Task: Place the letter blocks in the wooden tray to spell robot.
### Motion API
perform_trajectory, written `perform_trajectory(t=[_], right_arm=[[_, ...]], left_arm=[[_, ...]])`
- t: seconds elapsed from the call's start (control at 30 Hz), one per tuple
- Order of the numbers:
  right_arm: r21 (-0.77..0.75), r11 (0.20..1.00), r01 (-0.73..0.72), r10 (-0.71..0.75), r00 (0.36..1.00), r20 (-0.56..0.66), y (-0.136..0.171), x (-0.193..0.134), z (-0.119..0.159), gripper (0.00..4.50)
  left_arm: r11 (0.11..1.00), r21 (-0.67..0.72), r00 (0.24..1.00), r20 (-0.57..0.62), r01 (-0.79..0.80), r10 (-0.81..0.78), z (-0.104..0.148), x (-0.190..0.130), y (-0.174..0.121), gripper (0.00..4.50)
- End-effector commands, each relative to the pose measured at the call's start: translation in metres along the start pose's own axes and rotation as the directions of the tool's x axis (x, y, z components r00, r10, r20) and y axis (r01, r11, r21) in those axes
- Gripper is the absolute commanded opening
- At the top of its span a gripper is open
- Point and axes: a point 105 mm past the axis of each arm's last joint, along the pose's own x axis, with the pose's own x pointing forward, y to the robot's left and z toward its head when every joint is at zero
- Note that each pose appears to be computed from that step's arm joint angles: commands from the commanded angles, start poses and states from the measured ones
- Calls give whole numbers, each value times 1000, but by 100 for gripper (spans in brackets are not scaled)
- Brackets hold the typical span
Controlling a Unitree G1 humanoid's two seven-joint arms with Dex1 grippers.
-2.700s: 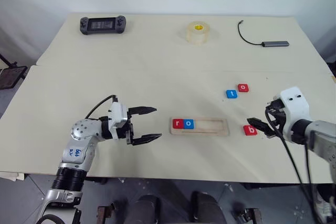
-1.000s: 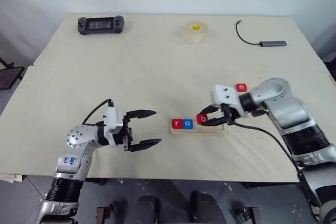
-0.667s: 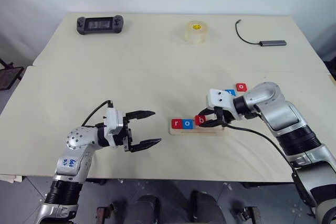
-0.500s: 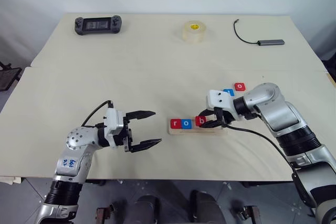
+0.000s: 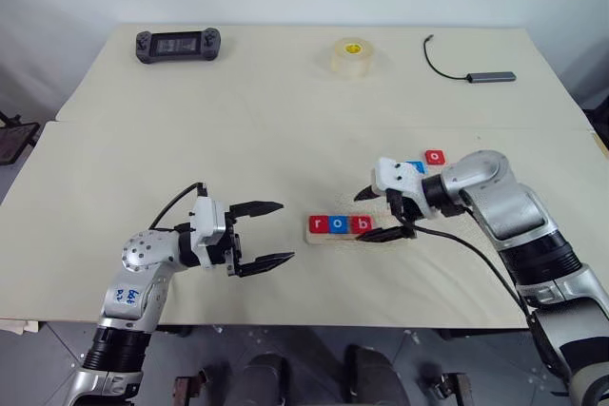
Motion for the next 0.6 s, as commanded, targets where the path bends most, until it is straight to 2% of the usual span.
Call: perform_trajectory(t=[0.03, 0.1, 0.23, 0.33, 0.43, 0.47, 0.6], right_arm=[[-12, 999, 41, -41, 999, -1, 0, -21, -5, 429], [3, 999, 49, -49, 998, -24, 1, -26, -14, 387], [22, 999, 24, -22, 996, -81, 11, -29, -30, 246], [43, 997, 67, -64, 996, -65, 5, -21, -31, 141], [53, 998, 47, -43, 997, -66, 8, -15, -32, 26], [55, 998, 42, -38, 997, -63, 8, -14, -31, 3], [51, 998, 39, -36, 998, -52, 6, -6, -25, 3]], left_arm=[[1000, 31, 1000, 0, 3, -3, 4, -1, 0, 450], [999, 33, 1000, -3, 3, -3, 4, -1, 1, 450], [999, 35, 1000, -9, 3, -2, 4, -2, 3, 450], [1000, 29, 1000, -12, 7, -7, 3, -2, 2, 450], [1000, 20, 1000, -12, 11, -11, 3, -2, 1, 450], [1000, 20, 1000, -12, 11, -11, 3, -2, 0, 450], [1000, 20, 1000, -18, 8, -7, 3, -3, 0, 450]])
